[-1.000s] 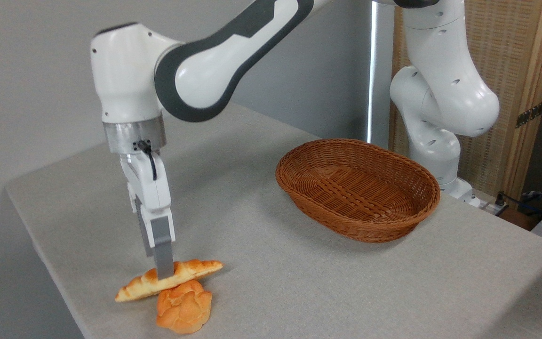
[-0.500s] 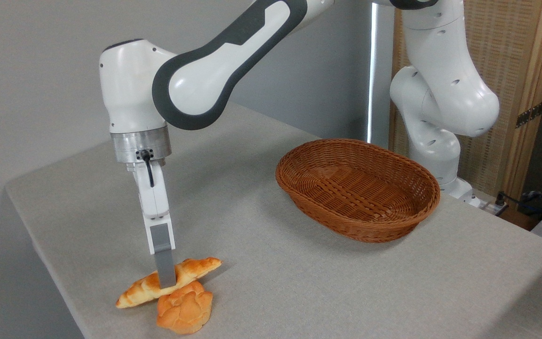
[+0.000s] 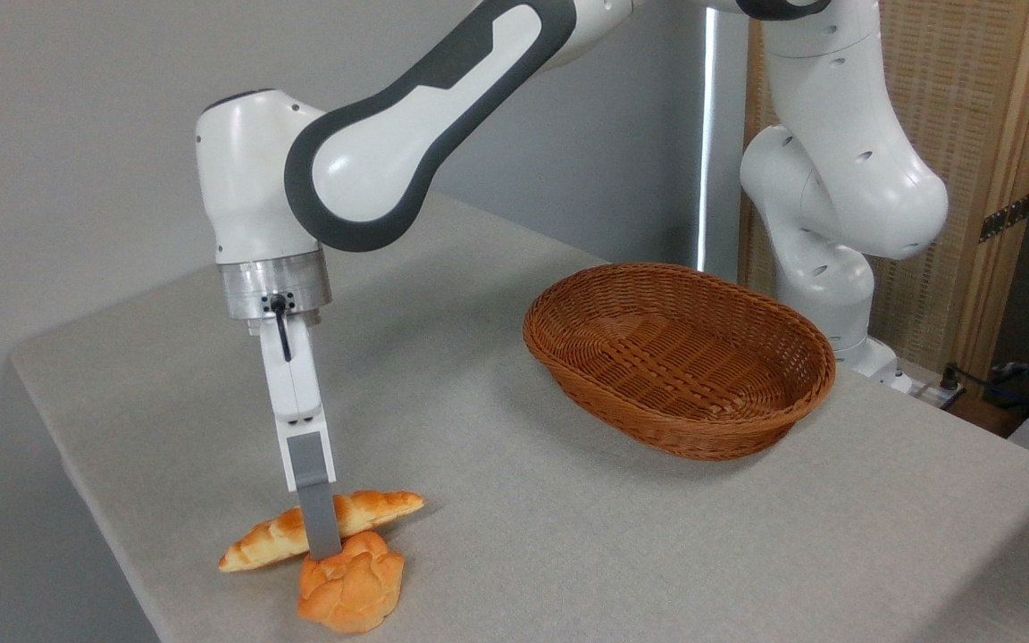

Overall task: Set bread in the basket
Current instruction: 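Close the gripper around the middle of the croissant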

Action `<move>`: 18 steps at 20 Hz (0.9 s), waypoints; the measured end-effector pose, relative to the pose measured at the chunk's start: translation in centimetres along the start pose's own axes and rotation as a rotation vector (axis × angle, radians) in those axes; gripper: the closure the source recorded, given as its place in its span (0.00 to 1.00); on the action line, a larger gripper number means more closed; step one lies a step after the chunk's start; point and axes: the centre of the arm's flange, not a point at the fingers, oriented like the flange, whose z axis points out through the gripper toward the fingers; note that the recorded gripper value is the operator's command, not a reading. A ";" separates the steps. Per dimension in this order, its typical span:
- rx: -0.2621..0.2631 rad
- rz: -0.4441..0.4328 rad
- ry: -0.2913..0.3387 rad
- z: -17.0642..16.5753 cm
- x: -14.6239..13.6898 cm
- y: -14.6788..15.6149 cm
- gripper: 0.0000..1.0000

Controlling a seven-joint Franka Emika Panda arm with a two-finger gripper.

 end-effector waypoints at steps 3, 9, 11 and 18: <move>0.007 0.011 -0.011 0.3 0.0 0.0 0.01; 0.007 0.011 -0.011 0.3 0.0 0.0 0.42; 0.007 0.011 -0.011 0.3 0.0 0.0 0.42; 0.007 0.011 -0.011 0.3 0.0 0.0 0.49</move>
